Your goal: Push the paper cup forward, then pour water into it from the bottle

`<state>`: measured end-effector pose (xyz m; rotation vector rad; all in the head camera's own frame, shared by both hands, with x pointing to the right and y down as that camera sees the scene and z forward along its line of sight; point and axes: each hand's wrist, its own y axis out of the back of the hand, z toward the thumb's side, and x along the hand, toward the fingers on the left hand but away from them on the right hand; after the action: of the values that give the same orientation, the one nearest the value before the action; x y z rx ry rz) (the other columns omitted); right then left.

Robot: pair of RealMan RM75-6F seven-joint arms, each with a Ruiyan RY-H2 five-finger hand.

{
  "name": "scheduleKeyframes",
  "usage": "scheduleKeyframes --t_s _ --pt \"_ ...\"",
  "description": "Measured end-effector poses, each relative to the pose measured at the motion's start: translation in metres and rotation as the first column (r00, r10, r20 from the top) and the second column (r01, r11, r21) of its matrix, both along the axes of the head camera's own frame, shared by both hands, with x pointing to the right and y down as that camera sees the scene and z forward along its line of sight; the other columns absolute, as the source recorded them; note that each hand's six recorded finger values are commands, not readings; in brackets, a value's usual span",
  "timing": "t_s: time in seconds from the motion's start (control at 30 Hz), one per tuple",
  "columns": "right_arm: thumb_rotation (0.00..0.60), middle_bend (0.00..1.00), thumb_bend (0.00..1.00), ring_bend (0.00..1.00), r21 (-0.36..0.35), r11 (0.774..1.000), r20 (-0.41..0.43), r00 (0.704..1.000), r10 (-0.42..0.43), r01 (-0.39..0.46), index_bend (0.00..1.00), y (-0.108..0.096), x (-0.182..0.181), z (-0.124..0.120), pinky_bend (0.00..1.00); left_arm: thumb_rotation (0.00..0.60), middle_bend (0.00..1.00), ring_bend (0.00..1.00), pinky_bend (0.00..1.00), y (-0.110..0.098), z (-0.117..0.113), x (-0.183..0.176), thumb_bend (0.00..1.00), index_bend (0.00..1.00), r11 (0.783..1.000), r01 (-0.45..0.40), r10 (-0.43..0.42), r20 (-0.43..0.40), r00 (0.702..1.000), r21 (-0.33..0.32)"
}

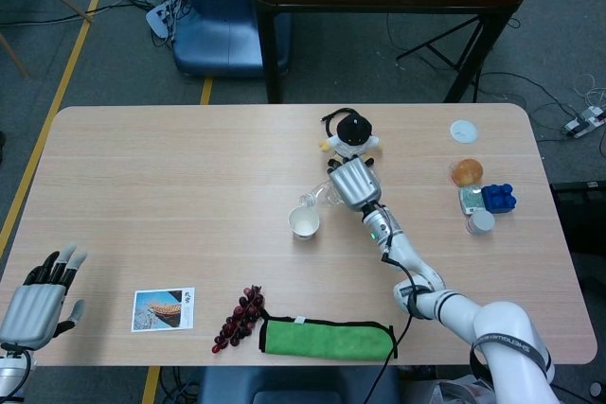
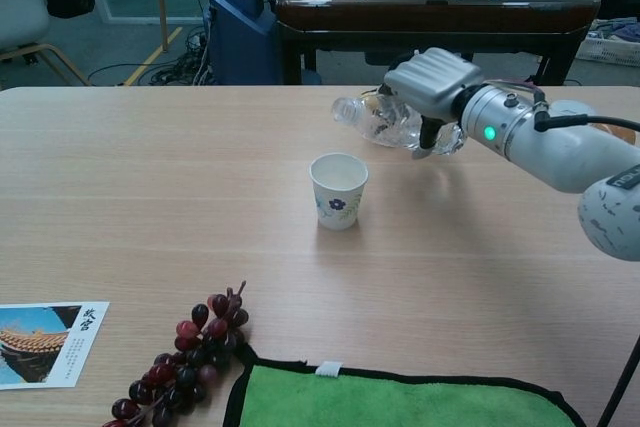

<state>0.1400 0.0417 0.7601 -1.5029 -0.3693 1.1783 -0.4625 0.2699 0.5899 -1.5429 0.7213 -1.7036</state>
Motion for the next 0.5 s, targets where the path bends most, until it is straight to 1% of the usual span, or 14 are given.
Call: scheduleKeyframes --t_s 0.13,0.27,0.37,0.5 --pt "0.600 0.61 0.20 0.47 0.016 1.000 -0.016 1.000 -0.019 0.019 0.61 -0.001 -0.004 -0.004 0.51 0.600 0.08 0.05 0.26 0.000 -0.001 0.001 0.38 0.13 1.000 -0.003 0.003 -0.006 1.000 0.007" --pt "0.600 0.62 0.20 0.47 0.035 0.999 -0.042 0.998 -0.038 0.039 0.61 -0.003 -0.006 -0.007 0.51 0.600 0.17 0.12 0.31 -0.001 -0.002 0.001 0.38 0.21 1.000 -0.008 0.009 -0.002 1.000 0.015" --pt "0.600 0.62 0.20 0.47 0.051 0.997 -0.072 0.996 -0.057 0.061 0.61 -0.003 -0.007 -0.009 0.51 0.600 0.20 0.14 0.32 0.000 -0.002 0.001 0.38 0.25 1.000 -0.008 0.008 0.002 1.000 0.013" --pt "0.600 0.62 0.20 0.47 0.066 0.995 -0.106 0.992 -0.073 0.080 0.61 -0.004 -0.008 -0.012 0.51 0.600 0.22 0.16 0.34 0.000 -0.002 0.001 0.37 0.27 1.000 -0.004 0.004 -0.001 1.000 0.011"
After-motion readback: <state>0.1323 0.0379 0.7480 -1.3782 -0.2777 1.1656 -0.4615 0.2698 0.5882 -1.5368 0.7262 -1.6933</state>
